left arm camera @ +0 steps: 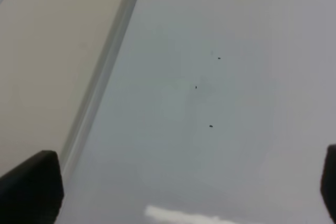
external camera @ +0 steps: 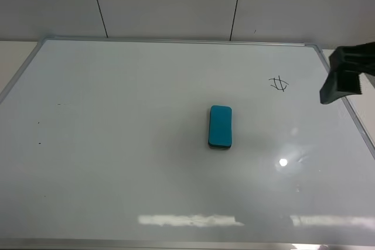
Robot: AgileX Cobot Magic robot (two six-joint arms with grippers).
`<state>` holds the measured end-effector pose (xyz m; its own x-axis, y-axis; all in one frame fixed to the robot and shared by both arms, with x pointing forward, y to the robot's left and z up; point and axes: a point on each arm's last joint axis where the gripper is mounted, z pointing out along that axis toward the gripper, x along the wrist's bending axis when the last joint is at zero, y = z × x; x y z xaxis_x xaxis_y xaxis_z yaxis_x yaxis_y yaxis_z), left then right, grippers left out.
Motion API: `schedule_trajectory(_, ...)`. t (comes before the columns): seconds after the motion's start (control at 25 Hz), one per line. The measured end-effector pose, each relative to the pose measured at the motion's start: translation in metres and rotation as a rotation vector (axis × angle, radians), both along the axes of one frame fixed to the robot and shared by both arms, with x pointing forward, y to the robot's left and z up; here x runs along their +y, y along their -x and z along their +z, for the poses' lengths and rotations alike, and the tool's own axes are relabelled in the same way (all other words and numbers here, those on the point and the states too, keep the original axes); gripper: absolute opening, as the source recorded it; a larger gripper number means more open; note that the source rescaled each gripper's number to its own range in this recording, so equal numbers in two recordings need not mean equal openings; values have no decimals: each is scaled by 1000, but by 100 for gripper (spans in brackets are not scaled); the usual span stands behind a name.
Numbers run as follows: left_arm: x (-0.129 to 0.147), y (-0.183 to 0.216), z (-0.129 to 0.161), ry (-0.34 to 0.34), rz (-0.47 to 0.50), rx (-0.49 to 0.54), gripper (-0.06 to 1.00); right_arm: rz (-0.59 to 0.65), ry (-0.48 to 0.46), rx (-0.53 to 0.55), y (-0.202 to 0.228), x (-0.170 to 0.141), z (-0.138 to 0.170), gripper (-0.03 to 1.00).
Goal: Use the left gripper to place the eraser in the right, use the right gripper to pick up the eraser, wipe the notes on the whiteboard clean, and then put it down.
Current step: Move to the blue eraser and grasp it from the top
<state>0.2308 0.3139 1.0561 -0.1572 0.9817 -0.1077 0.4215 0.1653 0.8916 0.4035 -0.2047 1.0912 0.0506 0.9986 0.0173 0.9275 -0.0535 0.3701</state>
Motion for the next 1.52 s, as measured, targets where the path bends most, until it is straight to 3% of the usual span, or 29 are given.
schedule_trajectory(0.24, 0, 0, 0, -1, 0, 0, 100, 7, 37, 43, -44, 52, -6, 86)
schedule_trajectory(0.52, 0, 0, 0, -1, -1, 0, 100, 16, 50, 159, -87, 95, -48, 86)
schedule_trajectory(1.2, 0, 0, 0, -2, -1, 0, 100, 57, 24, 189, -123, 130, -133, 86)
schedule_trajectory(1.52, 0, 0, 0, -2, -1, 0, 100, 74, -31, 162, -128, 138, -153, 86)
